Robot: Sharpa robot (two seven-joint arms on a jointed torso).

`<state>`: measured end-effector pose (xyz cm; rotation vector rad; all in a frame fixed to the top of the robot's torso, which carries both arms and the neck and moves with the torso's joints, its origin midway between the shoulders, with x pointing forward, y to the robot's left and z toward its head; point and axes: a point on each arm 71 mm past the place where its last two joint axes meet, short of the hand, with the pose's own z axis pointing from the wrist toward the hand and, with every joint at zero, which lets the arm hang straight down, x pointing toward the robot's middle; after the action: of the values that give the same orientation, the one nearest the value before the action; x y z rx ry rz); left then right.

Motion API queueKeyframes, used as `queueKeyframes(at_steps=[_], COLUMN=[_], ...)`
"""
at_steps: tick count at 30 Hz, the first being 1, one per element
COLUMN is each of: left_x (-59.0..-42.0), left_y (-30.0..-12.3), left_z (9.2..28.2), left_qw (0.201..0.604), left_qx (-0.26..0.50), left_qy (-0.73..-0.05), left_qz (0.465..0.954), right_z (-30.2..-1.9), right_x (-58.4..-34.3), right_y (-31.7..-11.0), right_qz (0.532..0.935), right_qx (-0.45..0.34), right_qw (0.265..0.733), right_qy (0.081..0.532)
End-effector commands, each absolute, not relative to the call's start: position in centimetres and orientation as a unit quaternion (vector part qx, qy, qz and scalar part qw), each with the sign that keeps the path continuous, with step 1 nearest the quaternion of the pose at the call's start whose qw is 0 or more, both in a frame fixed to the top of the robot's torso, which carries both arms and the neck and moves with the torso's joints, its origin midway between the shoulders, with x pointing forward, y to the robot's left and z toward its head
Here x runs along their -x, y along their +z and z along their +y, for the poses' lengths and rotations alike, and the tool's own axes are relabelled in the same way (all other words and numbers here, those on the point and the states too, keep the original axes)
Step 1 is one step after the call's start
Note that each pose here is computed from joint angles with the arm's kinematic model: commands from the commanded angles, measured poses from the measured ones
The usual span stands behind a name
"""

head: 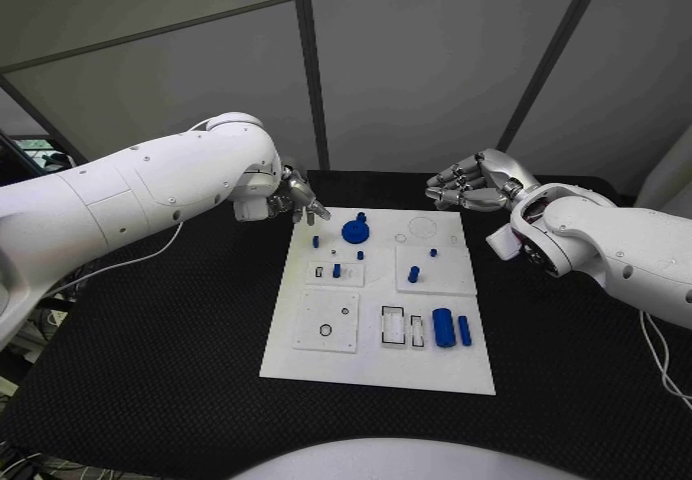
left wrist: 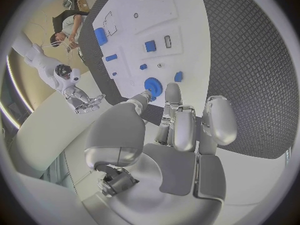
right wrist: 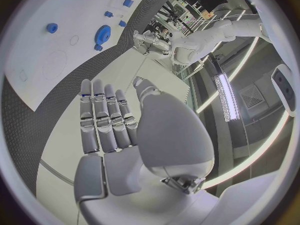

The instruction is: Assemble the parts on the task board

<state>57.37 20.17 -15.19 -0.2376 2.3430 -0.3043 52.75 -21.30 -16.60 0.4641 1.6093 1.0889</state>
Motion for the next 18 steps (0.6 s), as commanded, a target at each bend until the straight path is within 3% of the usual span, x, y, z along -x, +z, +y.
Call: queueKeyframes(at_steps=[1, 18], left_x=[-58.2, -58.8], left_y=[-15.1, -18.3], left_z=[20.5, 20.9], left_qw=[0.395, 0.378], left_qx=[0.095, 0.100], left_qy=[-0.108, -0.075], left_qz=[0.907, 0.917], right_z=[-21.1, -20.7], right_x=[-52.7, -52.7], right_y=[-16.5, -16.5], right_qz=[0.677, 0.677], right_qx=[-0.192, -0.190], right_qw=[0.540, 0.538], right_qy=[0.462, 0.465])
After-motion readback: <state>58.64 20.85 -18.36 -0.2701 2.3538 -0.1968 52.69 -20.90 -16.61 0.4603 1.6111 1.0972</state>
